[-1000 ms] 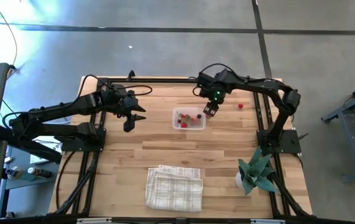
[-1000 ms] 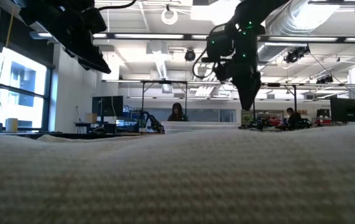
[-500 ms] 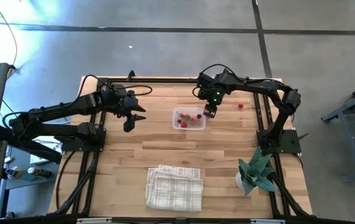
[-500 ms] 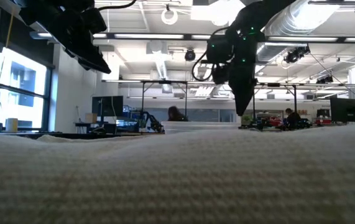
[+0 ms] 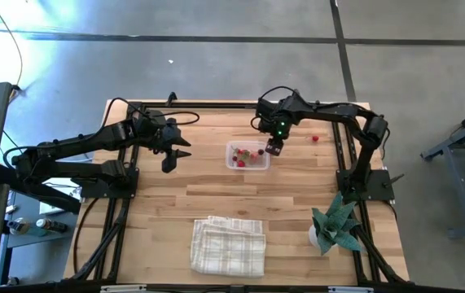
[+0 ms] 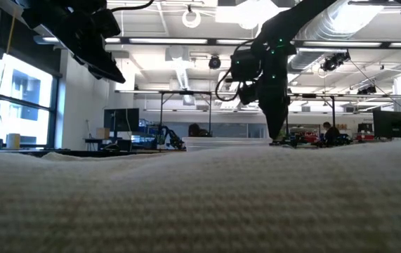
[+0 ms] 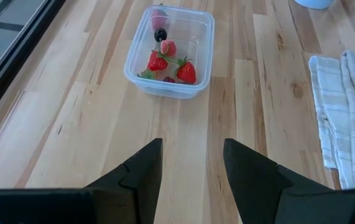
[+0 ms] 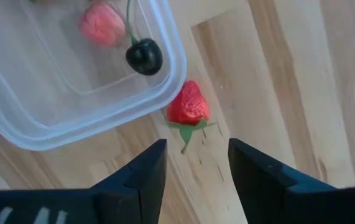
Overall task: Pick and placing Produce into tupperware
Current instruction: Put the strawberry into the transparent bin
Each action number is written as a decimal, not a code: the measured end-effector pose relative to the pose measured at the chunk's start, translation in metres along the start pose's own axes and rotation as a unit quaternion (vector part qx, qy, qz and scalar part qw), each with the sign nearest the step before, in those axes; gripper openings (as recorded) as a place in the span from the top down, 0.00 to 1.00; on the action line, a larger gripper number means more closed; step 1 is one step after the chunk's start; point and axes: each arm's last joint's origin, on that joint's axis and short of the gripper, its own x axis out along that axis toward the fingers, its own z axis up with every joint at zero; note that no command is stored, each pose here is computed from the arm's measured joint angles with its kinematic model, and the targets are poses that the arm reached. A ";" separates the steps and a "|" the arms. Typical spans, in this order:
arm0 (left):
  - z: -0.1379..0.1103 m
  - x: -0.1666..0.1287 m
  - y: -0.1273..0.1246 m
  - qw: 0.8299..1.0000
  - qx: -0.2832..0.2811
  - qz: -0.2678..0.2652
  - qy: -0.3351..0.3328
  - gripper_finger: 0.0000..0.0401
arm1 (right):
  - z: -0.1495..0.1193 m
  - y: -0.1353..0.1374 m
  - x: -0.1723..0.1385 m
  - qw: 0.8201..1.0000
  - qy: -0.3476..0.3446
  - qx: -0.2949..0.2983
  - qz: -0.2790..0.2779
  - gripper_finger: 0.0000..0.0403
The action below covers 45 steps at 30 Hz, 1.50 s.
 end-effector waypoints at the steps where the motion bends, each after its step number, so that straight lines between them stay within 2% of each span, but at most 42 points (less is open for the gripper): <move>1: 0.000 0.000 0.000 1.000 0.000 0.000 0.000 0.60 | 0.001 0.000 0.000 1.000 -0.003 0.000 0.000 0.60; 16: 0.000 0.000 0.000 1.000 0.000 0.000 0.000 0.60 | -0.002 0.000 0.000 1.000 0.010 0.025 0.001 0.60; 21: 0.000 0.000 0.000 1.000 0.000 0.000 0.000 0.60 | -0.002 0.000 0.000 1.000 0.012 -0.019 0.001 0.60; 33: 0.000 0.000 0.000 1.000 0.000 0.000 0.000 0.60 | 0.000 0.000 0.001 0.998 0.004 -0.064 0.008 0.60; 36: 0.000 0.000 0.000 1.000 0.000 0.000 0.000 0.60 | 0.001 0.000 0.009 0.998 -0.002 -0.065 0.027 0.60; 45: 0.000 0.000 0.000 1.000 0.000 0.000 0.000 0.60 | -0.012 -0.001 0.037 0.997 0.018 -0.068 0.020 0.60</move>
